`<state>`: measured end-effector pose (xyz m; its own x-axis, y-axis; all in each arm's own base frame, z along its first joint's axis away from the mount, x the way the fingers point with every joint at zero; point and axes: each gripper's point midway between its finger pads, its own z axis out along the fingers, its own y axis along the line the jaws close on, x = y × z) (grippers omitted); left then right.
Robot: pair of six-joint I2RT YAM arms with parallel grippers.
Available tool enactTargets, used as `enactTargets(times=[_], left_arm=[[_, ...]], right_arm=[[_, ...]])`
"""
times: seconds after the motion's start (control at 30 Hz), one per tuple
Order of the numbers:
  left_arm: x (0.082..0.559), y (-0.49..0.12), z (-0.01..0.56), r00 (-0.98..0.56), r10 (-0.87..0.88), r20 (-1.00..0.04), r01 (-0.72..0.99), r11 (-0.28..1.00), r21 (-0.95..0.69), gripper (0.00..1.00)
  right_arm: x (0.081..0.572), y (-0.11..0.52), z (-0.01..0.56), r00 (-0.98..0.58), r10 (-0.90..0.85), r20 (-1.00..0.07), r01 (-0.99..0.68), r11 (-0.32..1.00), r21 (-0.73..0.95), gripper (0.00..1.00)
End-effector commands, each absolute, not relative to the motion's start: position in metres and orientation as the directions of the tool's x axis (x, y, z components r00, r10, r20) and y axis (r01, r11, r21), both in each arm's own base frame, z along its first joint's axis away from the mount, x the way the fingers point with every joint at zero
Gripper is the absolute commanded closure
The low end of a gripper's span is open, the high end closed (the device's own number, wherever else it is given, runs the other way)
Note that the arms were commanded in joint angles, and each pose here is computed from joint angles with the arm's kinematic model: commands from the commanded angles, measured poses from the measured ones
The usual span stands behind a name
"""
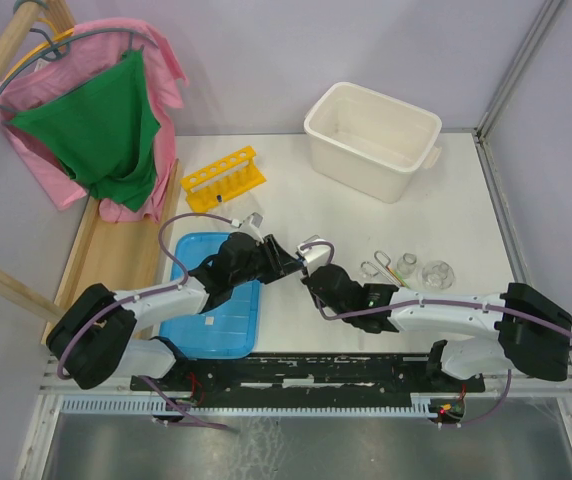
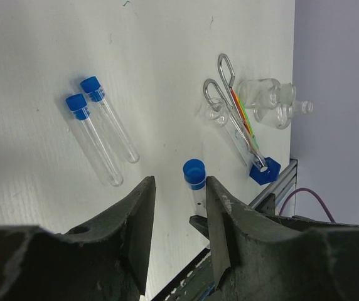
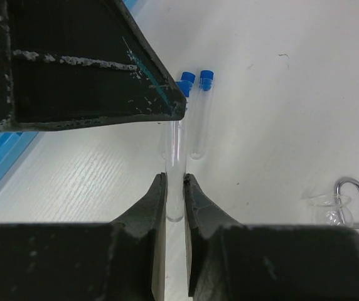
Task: Organize the chemistry lab equipment
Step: Pick up the test tube at the center of the board.
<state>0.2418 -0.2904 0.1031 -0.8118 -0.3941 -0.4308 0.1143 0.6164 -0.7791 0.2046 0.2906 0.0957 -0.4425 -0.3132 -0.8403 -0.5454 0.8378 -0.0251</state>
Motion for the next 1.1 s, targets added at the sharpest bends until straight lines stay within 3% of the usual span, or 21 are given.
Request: enactTargets(times=[0.0,0.37,0.57,0.77,0.83,0.87,0.97,1.07], left_arm=[[0.254,-0.303,0.129,-0.777,-0.407,-0.480,0.188,0.578,-0.794,0.56],[0.253,-0.305,0.142,-0.768,-0.418,-0.486,0.204,0.558,-0.804,0.57],[0.250,-0.306,0.136,-0.780,-0.400,-0.482,0.204,0.565,-0.800,0.79],[0.248,-0.305,0.126,-0.788,-0.384,-0.480,0.197,0.582,-0.789,0.86],[0.249,-0.304,0.121,-0.790,-0.380,-0.482,0.190,0.595,-0.781,0.92],[0.249,-0.303,0.119,-0.788,-0.377,-0.487,0.187,0.607,-0.773,0.95],[0.254,-0.294,0.115,-0.767,-0.383,-0.514,0.174,0.647,-0.742,0.97],[0.264,-0.277,0.112,-0.725,-0.380,-0.575,0.153,0.724,-0.672,0.97]], right_arm=[[0.199,0.311,0.109,-0.421,-0.261,-0.869,-0.576,0.817,0.034,0.89],[0.198,0.313,0.107,-0.421,-0.264,-0.868,-0.581,0.813,0.034,0.89],[0.199,0.312,0.106,-0.422,-0.265,-0.867,-0.572,0.820,0.027,0.89],[0.200,0.310,0.105,-0.423,-0.265,-0.866,-0.563,0.826,0.023,0.89],[0.200,0.310,0.105,-0.425,-0.266,-0.866,-0.563,0.826,0.023,0.83],[0.199,0.310,0.105,-0.424,-0.264,-0.866,-0.566,0.824,0.026,0.74],[0.197,0.310,0.108,-0.421,-0.258,-0.869,-0.573,0.819,0.034,0.59],[0.194,0.311,0.113,-0.413,-0.249,-0.876,-0.591,0.805,0.050,0.53]])
